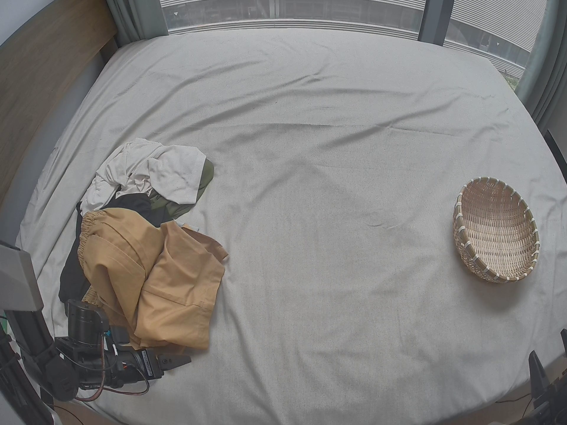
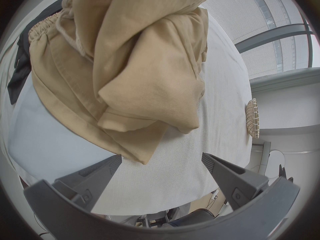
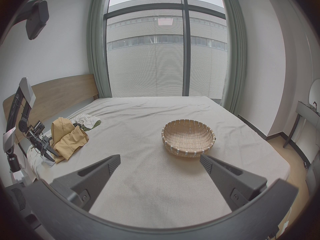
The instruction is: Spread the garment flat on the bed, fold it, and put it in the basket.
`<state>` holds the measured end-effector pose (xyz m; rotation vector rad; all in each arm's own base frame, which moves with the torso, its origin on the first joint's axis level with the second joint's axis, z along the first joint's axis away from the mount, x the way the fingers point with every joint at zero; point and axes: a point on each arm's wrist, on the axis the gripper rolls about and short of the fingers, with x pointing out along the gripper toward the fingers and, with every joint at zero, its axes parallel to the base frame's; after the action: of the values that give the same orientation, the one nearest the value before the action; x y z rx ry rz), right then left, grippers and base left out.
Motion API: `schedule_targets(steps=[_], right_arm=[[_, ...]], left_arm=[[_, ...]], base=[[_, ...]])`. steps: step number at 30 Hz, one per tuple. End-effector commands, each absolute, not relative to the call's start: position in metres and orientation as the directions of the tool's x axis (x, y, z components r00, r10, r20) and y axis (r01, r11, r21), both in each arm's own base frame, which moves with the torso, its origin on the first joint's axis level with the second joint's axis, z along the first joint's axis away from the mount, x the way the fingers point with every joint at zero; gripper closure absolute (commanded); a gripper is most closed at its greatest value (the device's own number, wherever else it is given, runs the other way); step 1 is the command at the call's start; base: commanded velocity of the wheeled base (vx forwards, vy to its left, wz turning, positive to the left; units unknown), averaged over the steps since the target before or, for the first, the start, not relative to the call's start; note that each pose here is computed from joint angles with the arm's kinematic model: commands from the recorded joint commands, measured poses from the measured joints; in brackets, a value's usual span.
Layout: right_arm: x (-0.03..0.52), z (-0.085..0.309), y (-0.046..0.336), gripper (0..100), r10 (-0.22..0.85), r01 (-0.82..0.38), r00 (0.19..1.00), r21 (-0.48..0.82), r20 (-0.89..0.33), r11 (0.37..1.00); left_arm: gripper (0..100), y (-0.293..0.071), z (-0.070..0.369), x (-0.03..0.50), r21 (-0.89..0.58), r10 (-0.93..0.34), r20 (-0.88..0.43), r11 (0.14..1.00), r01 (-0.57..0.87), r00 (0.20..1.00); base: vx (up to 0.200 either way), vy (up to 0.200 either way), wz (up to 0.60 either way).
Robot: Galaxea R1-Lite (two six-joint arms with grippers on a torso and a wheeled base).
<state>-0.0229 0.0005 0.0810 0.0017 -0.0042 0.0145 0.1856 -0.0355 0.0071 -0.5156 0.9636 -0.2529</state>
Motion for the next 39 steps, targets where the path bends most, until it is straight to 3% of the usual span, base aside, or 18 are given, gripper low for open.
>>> schedule_targets(steps=[1, 9, 15, 23, 29, 30, 39], right_arm=[[-0.023, 0.076, 0.0, 0, 0.015, -0.015, 1.0, 0.002, 0.002, 1.0], [-0.023, 0.076, 0.0, 0, 0.015, -0.015, 1.0, 0.003, 0.002, 1.0], [-0.023, 0.076, 0.0, 0, 0.015, -0.015, 1.0, 0.003, 0.002, 1.0], [-0.023, 0.076, 0.0, 0, 0.015, -0.015, 1.0, 0.003, 0.002, 1.0], [-0.023, 0.076, 0.0, 0, 0.015, -0.015, 1.0, 0.002, 0.002, 1.0], [-0.023, 0.076, 0.0, 0, 0.015, -0.015, 1.0, 0.003, 0.002, 1.0], [-0.023, 0.076, 0.0, 0, 0.015, -0.015, 1.0, 0.003, 0.002, 1.0]], left_arm=[[0, -0.035, -0.001, 0.182, -0.517, -0.422, -0.741, 0.855, -0.044, 0.522], [0, -0.039, 0.0, 0.198, -0.552, -0.408, -0.656, 0.833, -0.034, 0.635], [0, -0.051, 0.0, 0.196, -0.569, -0.42, -0.661, 0.821, -0.049, 0.622], [0, -0.061, -0.004, 0.206, -0.558, -0.403, -0.599, 0.83, 0.0, 0.692], [0, -0.061, -0.01, 0.207, -0.538, -0.371, -0.613, 0.842, -0.025, 0.698], [100, -0.061, -0.01, 0.207, -0.538, -0.372, -0.613, 0.842, -0.024, 0.697], [100, -0.068, -0.008, 0.213, -0.547, -0.393, -0.587, 0.837, 0.01, 0.708]], base=[[0.0, 0.0, 0.0], [0.0, 0.0, 0.0], [0.0, 0.0, 0.0], [0.0, 0.0, 0.0], [0.0, 0.0, 0.0], [0.0, 0.0, 0.0], [0.0, 0.0, 0.0]])
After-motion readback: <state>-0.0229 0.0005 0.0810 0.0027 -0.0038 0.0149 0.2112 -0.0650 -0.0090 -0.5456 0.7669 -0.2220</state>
